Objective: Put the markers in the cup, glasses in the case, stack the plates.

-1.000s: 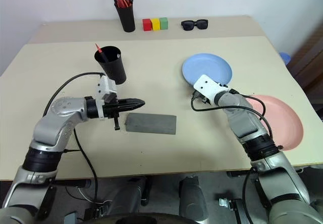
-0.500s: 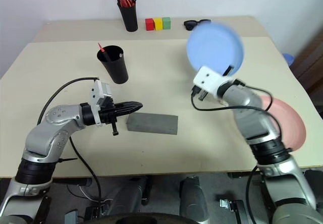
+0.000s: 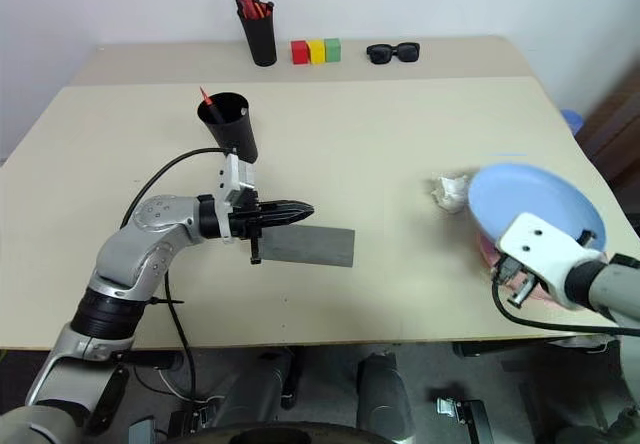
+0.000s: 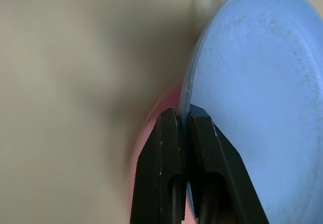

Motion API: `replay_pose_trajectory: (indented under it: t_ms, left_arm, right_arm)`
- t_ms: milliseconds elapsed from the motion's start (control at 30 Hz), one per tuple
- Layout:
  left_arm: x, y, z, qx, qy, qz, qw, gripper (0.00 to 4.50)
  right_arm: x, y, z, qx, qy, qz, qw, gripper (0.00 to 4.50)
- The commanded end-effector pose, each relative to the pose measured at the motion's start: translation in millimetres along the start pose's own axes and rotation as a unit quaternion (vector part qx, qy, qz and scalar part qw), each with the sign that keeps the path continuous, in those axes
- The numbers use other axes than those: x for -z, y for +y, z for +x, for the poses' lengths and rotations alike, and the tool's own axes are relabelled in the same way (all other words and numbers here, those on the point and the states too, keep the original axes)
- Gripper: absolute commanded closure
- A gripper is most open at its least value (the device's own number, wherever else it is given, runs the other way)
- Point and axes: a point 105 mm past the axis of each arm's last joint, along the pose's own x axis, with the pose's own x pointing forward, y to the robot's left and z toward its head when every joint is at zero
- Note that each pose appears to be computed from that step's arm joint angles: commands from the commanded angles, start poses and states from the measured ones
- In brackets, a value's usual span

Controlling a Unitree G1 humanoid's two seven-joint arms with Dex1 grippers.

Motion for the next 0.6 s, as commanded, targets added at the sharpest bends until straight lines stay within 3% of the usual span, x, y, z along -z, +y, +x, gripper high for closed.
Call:
replay_pose_trajectory:
  t_ms: [33,200,400,600]
  left_arm:
    - [-9,-1,2,0.009,-0.012,0.021,1.0,4.5]
    - [-9,-1,0,0.002,-0.012,0.023,1.0,4.5]
    - [-8,-2,-4,-0.01,-0.012,0.022,1.0,4.5]
    - [-10,-5,-5,-0.017,-0.016,0.02,1.0,4.5]
  right_arm:
    - [-7,2,-6,0.002,-0.006,-0.016,1.0,3.12]
    - [-25,-7,3,0.033,-0.042,-0.038,0.998,0.61]
    - [-57,-25,37,0.072,-0.11,-0.006,0.991,0.61]
    - [-57,-39,81,0.121,-0.097,0.009,0.988,0.61]
